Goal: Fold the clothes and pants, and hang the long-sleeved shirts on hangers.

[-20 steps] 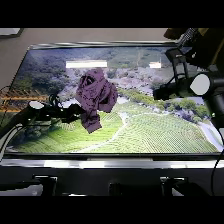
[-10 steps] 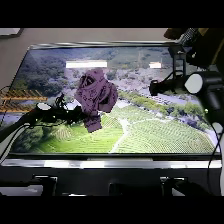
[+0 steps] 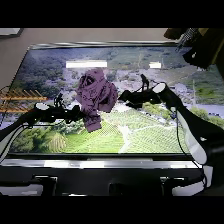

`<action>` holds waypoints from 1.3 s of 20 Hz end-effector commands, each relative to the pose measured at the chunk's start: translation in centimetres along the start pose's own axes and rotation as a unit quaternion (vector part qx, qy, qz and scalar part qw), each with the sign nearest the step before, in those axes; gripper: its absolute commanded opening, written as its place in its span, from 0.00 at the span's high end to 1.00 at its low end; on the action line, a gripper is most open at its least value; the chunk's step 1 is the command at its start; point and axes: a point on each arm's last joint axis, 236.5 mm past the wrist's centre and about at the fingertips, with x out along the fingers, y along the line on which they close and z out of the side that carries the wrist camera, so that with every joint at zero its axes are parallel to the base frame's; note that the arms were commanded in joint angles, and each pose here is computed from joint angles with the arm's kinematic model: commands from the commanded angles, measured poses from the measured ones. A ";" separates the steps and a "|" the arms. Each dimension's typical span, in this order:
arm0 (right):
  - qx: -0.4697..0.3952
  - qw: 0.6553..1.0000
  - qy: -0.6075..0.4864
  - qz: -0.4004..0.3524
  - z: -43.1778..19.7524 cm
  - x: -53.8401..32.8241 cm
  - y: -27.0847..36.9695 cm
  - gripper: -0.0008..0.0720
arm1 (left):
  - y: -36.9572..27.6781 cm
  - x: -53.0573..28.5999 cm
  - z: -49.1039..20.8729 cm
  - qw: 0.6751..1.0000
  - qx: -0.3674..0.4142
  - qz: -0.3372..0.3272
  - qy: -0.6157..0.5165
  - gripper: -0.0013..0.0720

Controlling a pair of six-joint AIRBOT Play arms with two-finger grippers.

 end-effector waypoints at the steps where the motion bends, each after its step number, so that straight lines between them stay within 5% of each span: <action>1: 0.029 0.998 -0.025 0.039 0.6 4.2 0.6 0.06 | 0.1 0.0 0.0 1.000 -0.001 0.000 0.000 0.95; 6: 0.058 0.997 -0.020 0.049 -0.7 7.3 0.9 0.12 | 0.0 0.0 -0.1 1.000 -0.001 -0.001 0.003 0.95; 8: 0.048 0.997 -0.030 0.044 -0.5 7.7 0.8 0.41 | 0.0 0.0 -0.1 1.000 -0.001 -0.001 0.004 0.95; 9: 0.047 0.997 -0.038 0.042 -0.1 7.6 0.7 0.71 | 0.0 0.0 -0.1 1.000 -0.001 -0.001 0.004 0.95; 11: 0.034 0.997 -0.057 0.042 0.8 6.9 1.3 0.92 | -0.4 -0.2 0.0 1.000 0.007 -0.003 0.004 0.95; 18: -0.100 0.970 -0.221 0.026 8.4 -12.7 10.1 0.93 | -12.3 -15.0 9.7 0.968 0.189 -0.014 -0.163 0.96; 21: -0.196 0.927 -0.318 0.041 8.8 -25.4 18.2 0.93 | -23.4 -28.1 10.7 0.902 0.303 -0.049 -0.303 0.96; 26: -0.336 0.828 -0.448 0.033 1.2 -42.6 28.9 0.92 | -35.0 -46.8 1.5 0.759 0.426 -0.076 -0.486 0.96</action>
